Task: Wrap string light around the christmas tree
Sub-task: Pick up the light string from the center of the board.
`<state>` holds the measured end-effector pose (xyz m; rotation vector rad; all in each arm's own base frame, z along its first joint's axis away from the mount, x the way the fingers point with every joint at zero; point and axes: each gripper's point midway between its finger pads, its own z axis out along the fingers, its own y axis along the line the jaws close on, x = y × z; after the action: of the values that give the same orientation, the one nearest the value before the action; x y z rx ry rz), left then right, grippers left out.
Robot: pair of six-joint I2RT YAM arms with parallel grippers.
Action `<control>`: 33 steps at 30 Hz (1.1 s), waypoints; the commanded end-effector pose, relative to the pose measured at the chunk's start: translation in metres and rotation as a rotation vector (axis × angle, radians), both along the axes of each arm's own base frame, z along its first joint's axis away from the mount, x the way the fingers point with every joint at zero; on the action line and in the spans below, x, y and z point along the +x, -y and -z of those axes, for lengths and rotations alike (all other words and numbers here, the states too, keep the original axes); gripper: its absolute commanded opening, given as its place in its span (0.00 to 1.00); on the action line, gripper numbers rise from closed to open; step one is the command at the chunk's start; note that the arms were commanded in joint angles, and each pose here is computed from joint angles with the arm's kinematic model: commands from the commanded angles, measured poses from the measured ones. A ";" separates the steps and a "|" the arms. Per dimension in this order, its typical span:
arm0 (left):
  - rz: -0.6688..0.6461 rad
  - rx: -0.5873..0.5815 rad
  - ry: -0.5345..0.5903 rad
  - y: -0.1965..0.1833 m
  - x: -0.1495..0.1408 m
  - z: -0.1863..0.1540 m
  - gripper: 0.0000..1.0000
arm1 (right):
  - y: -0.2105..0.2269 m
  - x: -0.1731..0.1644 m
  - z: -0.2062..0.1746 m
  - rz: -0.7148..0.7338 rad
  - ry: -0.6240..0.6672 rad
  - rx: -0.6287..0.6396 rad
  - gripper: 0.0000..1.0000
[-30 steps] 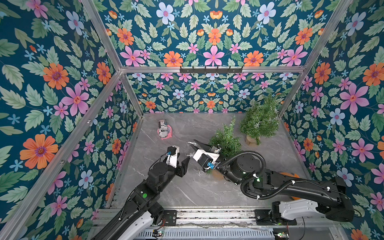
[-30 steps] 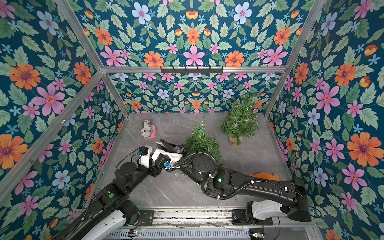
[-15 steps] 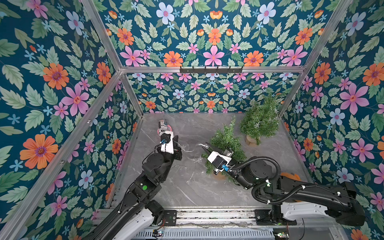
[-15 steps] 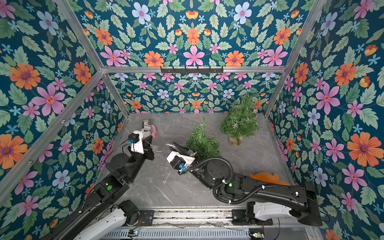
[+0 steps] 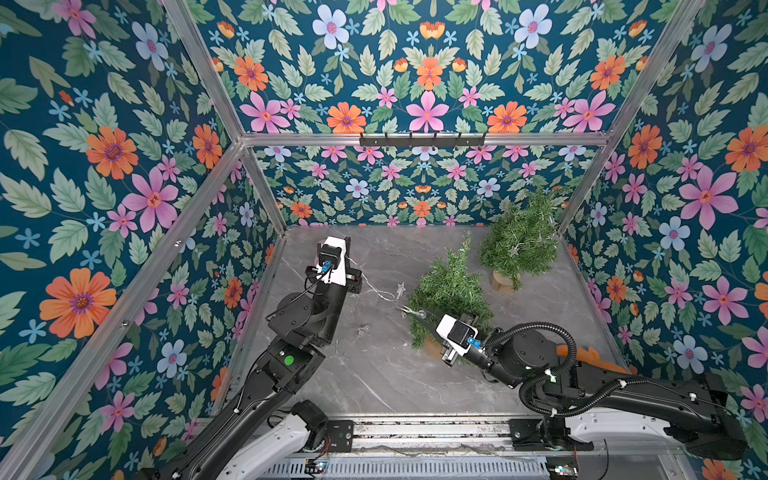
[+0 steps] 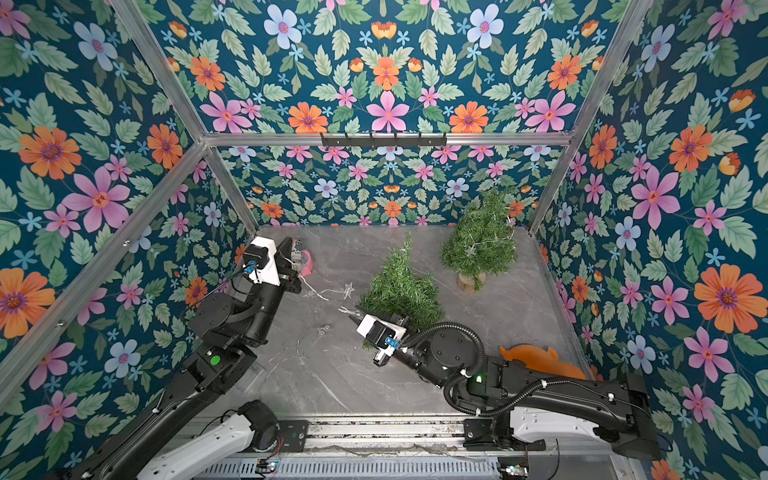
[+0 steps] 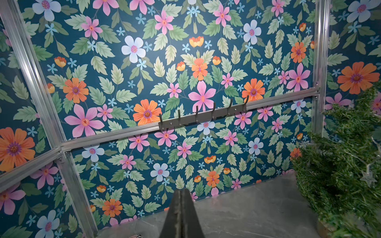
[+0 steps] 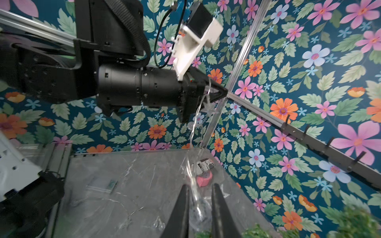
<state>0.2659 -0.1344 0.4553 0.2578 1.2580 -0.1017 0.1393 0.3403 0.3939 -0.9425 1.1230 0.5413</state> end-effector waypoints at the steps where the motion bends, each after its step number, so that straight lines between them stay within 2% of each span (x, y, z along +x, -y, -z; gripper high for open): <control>1: -0.030 -0.040 0.087 -0.009 -0.006 -0.027 0.00 | -0.009 -0.008 0.007 -0.067 -0.060 0.011 0.12; 5: -0.028 -0.056 0.136 -0.015 -0.015 -0.044 0.00 | -0.018 -0.011 0.007 -0.100 -0.081 0.028 0.15; 10: 0.061 -0.054 0.194 -0.009 -0.032 -0.061 0.00 | -0.030 -0.017 0.008 -0.156 -0.080 0.029 0.50; 14: 0.083 -0.093 0.251 -0.014 -0.044 -0.082 0.00 | -0.034 -0.016 0.006 -0.155 -0.083 0.054 0.69; 17: 0.060 -0.126 0.305 -0.023 -0.052 -0.101 0.00 | -0.037 -0.015 0.004 -0.158 -0.080 0.060 0.78; 21: 0.025 -0.178 0.369 -0.037 -0.062 -0.127 0.00 | -0.041 -0.007 -0.007 -0.116 -0.076 0.080 0.80; 24: 0.036 -0.191 0.403 -0.040 -0.069 -0.143 0.00 | -0.049 0.006 -0.013 -0.044 -0.051 0.046 0.81; 27: 0.061 -0.194 0.429 -0.041 -0.077 -0.154 0.00 | -0.053 0.022 -0.033 0.052 0.001 0.070 0.80; 30: 0.077 -0.194 0.445 -0.043 -0.084 -0.162 0.00 | -0.056 0.035 -0.054 0.120 0.074 0.090 0.74; 33: 0.081 -0.198 0.455 -0.045 -0.089 -0.165 0.00 | -0.060 0.045 -0.072 0.099 0.064 0.101 0.65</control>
<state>0.1846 -0.0908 0.6135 0.1392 0.8110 -0.2226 0.1747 0.4066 0.4411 -0.8581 1.1063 0.5058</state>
